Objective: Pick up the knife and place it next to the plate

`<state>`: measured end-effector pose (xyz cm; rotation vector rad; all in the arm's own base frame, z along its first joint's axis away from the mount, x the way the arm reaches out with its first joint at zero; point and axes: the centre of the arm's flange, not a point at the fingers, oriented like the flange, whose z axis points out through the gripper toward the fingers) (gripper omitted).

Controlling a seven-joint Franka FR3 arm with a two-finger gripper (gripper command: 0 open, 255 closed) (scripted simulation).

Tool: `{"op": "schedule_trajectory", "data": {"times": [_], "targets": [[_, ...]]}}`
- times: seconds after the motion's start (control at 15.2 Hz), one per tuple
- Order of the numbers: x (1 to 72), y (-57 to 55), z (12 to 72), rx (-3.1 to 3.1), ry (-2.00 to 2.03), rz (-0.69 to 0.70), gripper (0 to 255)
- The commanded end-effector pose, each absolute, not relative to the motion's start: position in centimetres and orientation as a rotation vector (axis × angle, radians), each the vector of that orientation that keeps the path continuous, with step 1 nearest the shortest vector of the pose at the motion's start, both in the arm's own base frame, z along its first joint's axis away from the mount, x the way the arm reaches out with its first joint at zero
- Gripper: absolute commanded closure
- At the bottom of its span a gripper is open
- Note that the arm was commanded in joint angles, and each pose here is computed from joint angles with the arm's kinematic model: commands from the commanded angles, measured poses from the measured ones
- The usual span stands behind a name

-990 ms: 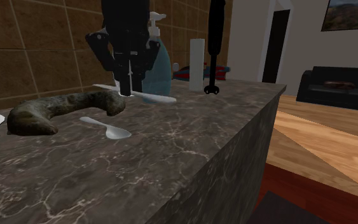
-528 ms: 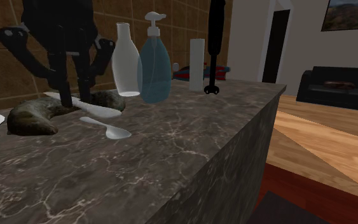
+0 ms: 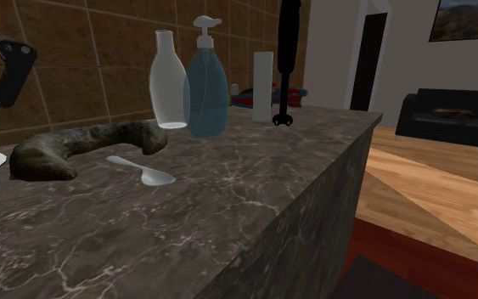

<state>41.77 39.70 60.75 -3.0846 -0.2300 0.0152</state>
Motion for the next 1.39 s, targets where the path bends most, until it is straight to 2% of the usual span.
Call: {"op": "schedule_trajectory", "data": {"times": [0.0,0.92,1.32], "targets": [[41.8,43.4,60.6,-3.084,-0.225,0.015,255],[41.8,43.4,53.2,-3.084,-0.225,0.015,255],[41.8,43.4,53.2,-3.084,-0.225,0.015,255]]}}
